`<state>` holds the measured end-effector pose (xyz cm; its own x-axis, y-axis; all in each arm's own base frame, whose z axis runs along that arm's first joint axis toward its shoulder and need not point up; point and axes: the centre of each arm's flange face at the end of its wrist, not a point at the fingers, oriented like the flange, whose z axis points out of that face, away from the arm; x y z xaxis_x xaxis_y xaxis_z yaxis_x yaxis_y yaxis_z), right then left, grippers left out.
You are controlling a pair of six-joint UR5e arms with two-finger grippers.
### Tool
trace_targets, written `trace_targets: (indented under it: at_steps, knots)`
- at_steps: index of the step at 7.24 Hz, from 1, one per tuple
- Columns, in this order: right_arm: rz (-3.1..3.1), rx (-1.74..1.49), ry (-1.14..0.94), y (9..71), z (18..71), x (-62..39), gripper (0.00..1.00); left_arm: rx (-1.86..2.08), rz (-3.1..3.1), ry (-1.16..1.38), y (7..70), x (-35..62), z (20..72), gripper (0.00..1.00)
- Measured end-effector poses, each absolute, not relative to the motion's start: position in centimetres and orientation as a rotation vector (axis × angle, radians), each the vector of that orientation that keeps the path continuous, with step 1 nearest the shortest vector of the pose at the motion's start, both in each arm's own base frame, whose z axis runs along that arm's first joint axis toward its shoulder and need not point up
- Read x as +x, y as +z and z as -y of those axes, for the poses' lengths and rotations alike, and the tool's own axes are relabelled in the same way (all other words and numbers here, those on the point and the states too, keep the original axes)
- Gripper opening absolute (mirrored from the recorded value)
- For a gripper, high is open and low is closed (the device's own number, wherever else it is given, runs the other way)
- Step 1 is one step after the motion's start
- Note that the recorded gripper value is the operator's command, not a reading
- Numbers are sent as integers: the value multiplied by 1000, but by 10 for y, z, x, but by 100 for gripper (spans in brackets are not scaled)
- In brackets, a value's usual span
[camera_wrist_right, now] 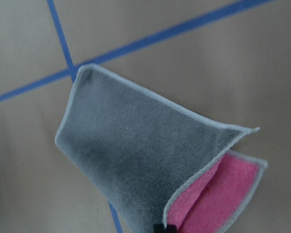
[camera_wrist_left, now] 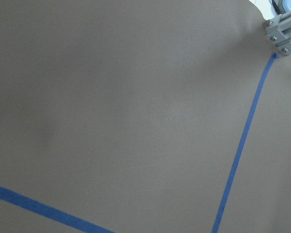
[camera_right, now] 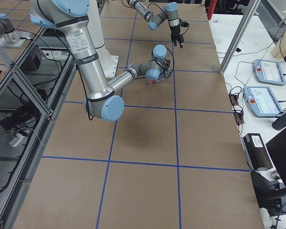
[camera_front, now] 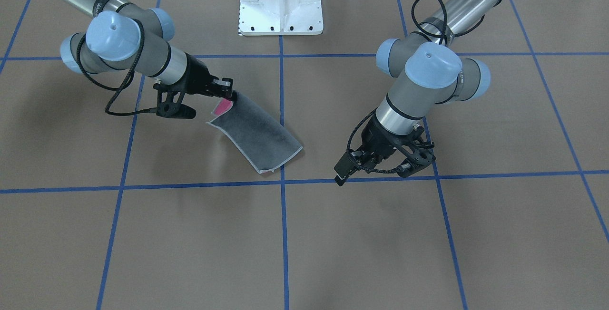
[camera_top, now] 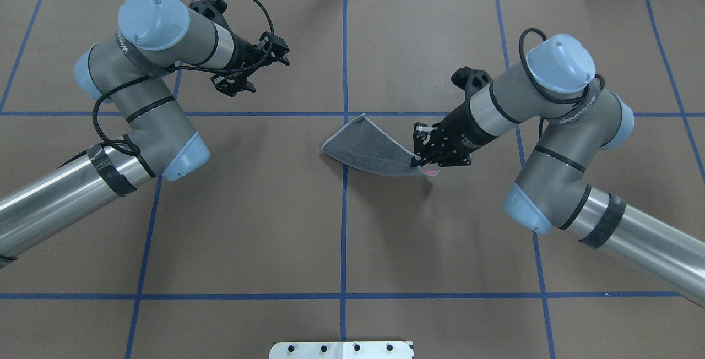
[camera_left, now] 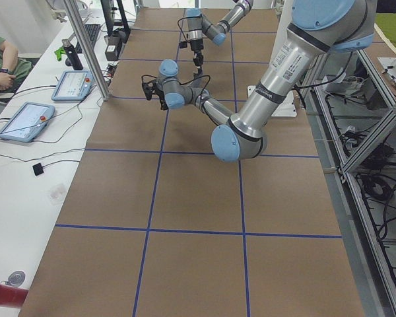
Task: Fold towel twice with both arms
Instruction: 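Grasp the towel end with the right gripper and drag it toward the robot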
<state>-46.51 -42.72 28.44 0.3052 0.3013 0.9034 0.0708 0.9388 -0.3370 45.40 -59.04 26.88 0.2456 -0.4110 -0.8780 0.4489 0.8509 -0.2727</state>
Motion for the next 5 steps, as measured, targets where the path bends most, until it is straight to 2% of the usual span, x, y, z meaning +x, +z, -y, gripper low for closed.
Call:
trace_targets:
  at_steps: [2, 3, 5]
  knots:
    - [1271, -425, 123, 256, 380, -498, 0, 42, -1181, -591, 272, 450, 593, 100]
    - [1271, -446, 106, 247, 362, -513, 99, 46, -1178, -590, 274, 448, 595, 100]
    - [1276, -447, 99, 238, 346, -530, 100, 49, -1174, -592, 277, 445, 596, 100]
